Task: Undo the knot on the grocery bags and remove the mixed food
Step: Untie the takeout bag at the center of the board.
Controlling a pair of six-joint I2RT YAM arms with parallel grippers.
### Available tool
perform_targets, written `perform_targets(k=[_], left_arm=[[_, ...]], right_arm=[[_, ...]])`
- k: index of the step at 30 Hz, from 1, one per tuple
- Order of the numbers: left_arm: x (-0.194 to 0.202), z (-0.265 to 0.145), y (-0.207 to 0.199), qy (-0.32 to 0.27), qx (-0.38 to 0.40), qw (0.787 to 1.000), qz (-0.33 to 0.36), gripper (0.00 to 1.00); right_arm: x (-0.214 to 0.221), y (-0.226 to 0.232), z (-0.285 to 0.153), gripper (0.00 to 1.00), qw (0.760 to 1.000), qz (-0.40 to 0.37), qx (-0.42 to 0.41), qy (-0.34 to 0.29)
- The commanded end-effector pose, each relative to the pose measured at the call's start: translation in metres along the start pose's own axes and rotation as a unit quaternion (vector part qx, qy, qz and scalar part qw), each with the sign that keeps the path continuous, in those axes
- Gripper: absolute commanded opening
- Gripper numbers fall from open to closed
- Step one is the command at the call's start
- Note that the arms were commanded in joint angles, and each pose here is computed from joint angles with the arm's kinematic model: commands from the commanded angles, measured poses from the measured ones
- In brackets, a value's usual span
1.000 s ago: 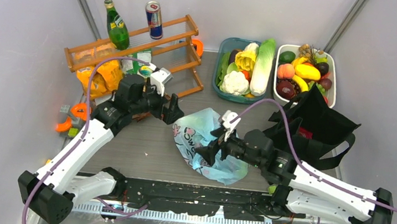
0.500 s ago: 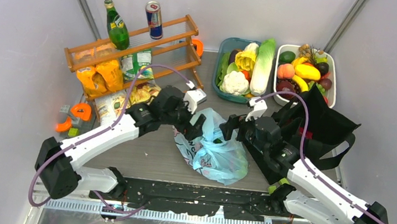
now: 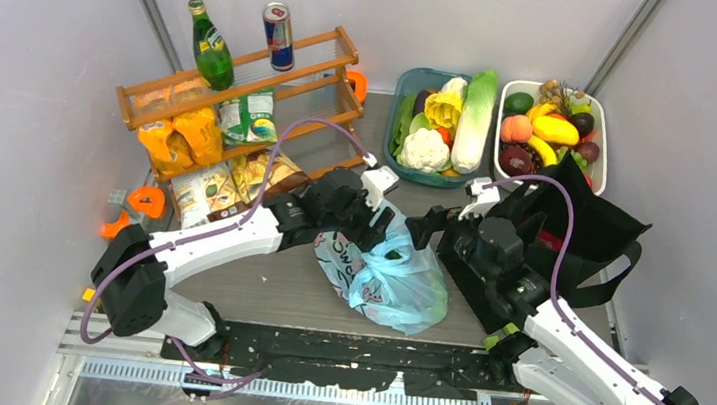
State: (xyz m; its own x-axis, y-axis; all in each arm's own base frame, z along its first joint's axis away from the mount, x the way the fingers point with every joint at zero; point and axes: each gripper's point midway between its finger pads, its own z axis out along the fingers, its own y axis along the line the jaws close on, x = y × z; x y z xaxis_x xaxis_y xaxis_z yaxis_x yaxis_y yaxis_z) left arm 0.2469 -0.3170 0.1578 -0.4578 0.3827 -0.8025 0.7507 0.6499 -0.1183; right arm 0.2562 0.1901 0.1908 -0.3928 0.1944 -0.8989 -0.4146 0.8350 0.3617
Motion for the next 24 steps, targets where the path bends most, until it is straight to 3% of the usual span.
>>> perform_targets(k=[1,9,15,18,24], left_arm=[[-0.024,0.008,-0.009,-0.027,-0.006,1.000,0.010,0.66],[0.000,0.019,-0.018,0.003,-0.027,0.999,0.024,0.61],[0.015,0.028,-0.023,0.037,-0.017,0.999,0.017,0.24],[0.018,0.027,-0.023,0.038,-0.018,0.999,0.010,0.00],[0.012,0.006,0.015,0.012,-0.132,0.991,-0.021,0.00]], right_arm=[[-0.008,0.004,-0.004,0.95,0.999,0.016,-0.014,-0.028],[0.003,-0.004,-0.004,0.95,1.000,0.007,-0.002,-0.016],[-0.001,-0.001,0.000,0.96,1.000,0.005,-0.005,-0.012],[-0.001,-0.002,0.001,0.95,1.000,0.007,-0.003,-0.012],[0.007,0.007,0.002,0.98,0.999,-0.019,-0.035,0.008]])
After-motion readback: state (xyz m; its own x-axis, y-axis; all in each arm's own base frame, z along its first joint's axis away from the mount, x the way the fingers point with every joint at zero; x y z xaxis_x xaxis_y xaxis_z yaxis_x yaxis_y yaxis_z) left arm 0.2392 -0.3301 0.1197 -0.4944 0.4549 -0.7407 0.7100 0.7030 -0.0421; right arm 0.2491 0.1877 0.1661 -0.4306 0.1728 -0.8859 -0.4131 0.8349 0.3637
